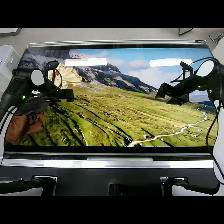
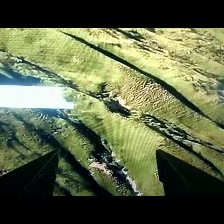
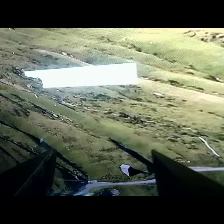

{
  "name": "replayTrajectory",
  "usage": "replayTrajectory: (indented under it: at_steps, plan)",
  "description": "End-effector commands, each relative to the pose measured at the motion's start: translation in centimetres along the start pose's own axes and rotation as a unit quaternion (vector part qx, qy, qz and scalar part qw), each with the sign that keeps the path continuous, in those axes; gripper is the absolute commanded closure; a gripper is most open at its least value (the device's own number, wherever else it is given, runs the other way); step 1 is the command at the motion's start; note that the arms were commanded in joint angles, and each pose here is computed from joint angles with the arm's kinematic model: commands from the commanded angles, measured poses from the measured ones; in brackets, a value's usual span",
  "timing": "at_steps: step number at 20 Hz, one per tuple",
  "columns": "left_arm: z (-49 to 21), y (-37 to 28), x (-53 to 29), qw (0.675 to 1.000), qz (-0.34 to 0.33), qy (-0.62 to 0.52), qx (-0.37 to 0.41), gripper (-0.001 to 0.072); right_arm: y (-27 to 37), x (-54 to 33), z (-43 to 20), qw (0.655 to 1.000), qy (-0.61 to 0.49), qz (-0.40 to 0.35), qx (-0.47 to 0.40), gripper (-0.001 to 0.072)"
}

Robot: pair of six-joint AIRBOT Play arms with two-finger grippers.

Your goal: Fold the clothes and pants, and hang the long-sleeved shirts on hangers.

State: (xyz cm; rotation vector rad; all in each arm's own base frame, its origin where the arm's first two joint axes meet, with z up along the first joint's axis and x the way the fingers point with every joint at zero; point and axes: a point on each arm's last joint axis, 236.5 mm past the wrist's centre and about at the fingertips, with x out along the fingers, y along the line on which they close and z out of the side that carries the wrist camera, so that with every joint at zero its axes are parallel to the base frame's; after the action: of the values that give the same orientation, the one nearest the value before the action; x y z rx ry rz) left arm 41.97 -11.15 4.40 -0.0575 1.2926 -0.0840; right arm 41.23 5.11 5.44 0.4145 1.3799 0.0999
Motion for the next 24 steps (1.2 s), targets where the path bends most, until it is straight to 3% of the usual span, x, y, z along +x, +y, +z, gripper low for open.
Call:
replayTrajectory:
  at_steps: [1, 15, 22, 24]
  plan:
    - [0.0, 0.0, 0.0, 1.0, 0.0, 0.0, 0.001, -0.0007, 0.0, 0.0, 0.0, 1.0, 0.001, 0.0, 0.0, 0.0017]
    - [0.3, -0.1, 0.2, 1.0, -0.002, -0.006, 0.0, -0.0006, 0.1, 0.0, 0.2, 1.0, -0.004, 0.001, 0.0, 0.0017]
    - [4.5, -1.4, 3.1, 0.997, -0.023, -0.075, -0.006, -0.0006, 1.1, -1.3, 7.7, 0.986, -0.165, 0.023, 0.0, 0.0017]
    - [11.1, -1.9, 3.4, 0.978, -0.045, -0.204, -0.011, -0.0008, 1.3, -1.9, 9.5, 0.979, -0.204, 0.028, 0.0, 0.0017]
